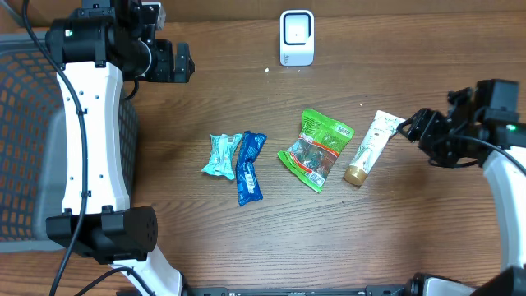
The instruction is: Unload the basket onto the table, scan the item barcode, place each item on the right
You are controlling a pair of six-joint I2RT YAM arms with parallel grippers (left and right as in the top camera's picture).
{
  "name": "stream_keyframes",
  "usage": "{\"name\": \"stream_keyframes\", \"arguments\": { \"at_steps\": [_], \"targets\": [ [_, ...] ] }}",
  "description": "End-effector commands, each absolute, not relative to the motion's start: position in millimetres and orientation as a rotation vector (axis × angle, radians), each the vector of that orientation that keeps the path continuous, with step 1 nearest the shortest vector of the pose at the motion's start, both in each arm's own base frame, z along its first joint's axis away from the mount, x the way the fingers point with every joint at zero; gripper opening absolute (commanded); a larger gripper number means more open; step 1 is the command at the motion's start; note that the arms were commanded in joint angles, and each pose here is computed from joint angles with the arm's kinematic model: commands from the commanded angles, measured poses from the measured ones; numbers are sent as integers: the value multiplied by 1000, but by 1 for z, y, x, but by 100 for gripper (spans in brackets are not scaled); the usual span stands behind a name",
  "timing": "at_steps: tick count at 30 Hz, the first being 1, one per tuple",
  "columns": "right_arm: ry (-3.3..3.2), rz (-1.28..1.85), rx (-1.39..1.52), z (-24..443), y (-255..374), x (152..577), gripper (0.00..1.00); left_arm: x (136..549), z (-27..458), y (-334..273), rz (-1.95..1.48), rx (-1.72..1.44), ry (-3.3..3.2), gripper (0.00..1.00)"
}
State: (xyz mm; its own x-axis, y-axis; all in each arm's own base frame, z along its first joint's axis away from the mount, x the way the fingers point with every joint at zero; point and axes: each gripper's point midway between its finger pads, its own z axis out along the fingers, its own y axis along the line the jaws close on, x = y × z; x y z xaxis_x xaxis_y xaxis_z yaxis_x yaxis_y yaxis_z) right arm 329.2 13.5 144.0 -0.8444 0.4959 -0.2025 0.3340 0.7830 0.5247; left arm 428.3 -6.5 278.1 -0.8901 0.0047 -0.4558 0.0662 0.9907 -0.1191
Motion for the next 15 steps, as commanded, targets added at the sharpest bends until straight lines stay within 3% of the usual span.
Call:
{"name": "stream_keyframes", "arguments": {
  "at_steps": [1,3,6,15],
  "targets": [
    [2647,783,576,131,36,331,43,429,276,-8,-205,47,2666,100],
    [2653,831,510,122,51,332,25,429,276,-8,-205,47,2666,100],
    [2655,876,391,113,67,335,11,429,276,-8,-205,47,2666,100],
    [2653,1008,296,74,85,342,6,429,276,-8,-205,47,2666,100]
  ]
}}
